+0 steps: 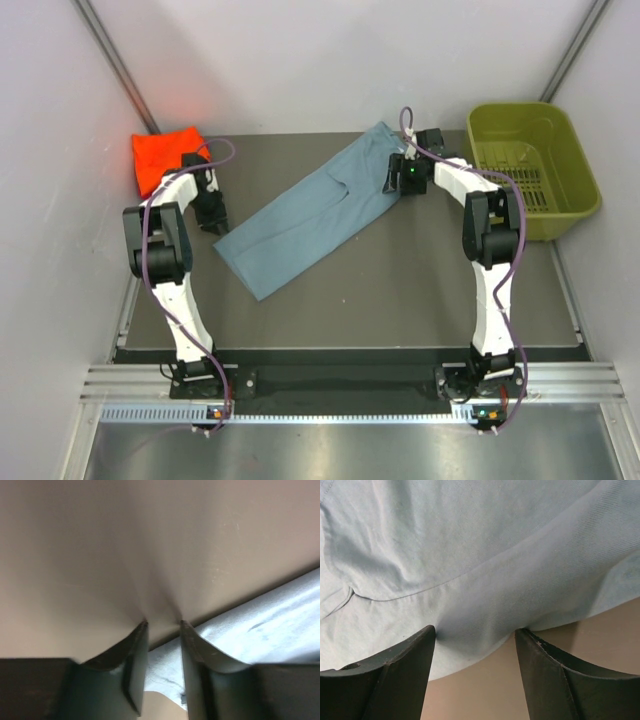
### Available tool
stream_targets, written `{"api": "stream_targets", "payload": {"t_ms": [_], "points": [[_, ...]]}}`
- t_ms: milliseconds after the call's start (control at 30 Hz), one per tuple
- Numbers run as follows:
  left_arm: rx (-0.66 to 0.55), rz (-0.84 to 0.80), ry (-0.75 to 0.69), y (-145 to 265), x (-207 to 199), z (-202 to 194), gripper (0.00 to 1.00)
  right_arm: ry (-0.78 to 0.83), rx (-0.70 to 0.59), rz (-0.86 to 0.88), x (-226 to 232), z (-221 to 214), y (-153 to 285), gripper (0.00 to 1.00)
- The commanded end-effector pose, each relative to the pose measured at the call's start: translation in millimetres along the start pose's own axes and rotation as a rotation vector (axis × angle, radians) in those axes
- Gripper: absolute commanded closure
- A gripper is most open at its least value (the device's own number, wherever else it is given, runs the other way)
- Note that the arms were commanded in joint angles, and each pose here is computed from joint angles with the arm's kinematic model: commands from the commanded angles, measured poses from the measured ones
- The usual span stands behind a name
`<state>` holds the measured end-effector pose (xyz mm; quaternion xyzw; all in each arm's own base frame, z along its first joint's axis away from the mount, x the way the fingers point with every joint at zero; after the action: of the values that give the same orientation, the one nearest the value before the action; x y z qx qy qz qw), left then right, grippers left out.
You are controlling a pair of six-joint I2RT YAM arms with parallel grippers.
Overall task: Fold and stack the t-shirts
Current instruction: Fold the tshirt
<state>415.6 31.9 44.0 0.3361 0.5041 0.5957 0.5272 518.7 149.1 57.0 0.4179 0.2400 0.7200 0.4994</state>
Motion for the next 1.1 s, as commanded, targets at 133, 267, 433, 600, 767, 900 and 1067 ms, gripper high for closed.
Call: {"api": "stream_targets", "payload": {"t_ms": [133, 267, 433, 600, 767, 900, 1067], "points": [[-0.065, -0.048, 0.033, 30, -5, 16, 0.51, 0.052, -0.108, -0.021, 2, 38, 29, 0.34], [-0.067, -0.091, 0.043, 36, -13, 16, 0.50, 0.057, -0.121, -0.016, 4, 42, 33, 0.34], [-0.057, -0.113, 0.046, 39, -16, 12, 0.51, 0.055, -0.124, -0.022, -1, 45, 28, 0.34], [-0.048, -0.113, 0.037, 43, -16, 7, 0.51, 0.056, -0.150, -0.028, -8, 57, 23, 0.34], [-0.022, -0.120, 0.036, 39, -15, -4, 0.52, 0.048, -0.170, -0.036, -15, 66, 16, 0.34], [0.009, -0.098, 0.025, 31, -11, -15, 0.53, 0.033, -0.167, -0.034, -21, 67, 4, 0.34], [0.033, -0.072, 0.003, 22, -7, -20, 0.57, -0.017, -0.156, 0.018, -15, 63, -6, 0.34]]}}
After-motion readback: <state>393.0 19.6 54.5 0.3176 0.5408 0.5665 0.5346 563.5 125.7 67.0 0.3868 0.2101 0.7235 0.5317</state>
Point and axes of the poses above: each gripper's point midway between its finger pads, its own y axis back along the fingers, its own x axis along the line the jaws close on, z = x × y, the point moved 2 cm from there along y, back along the fingers, and after that the axes turned 1 degree about -y, right-handed, at the moved point
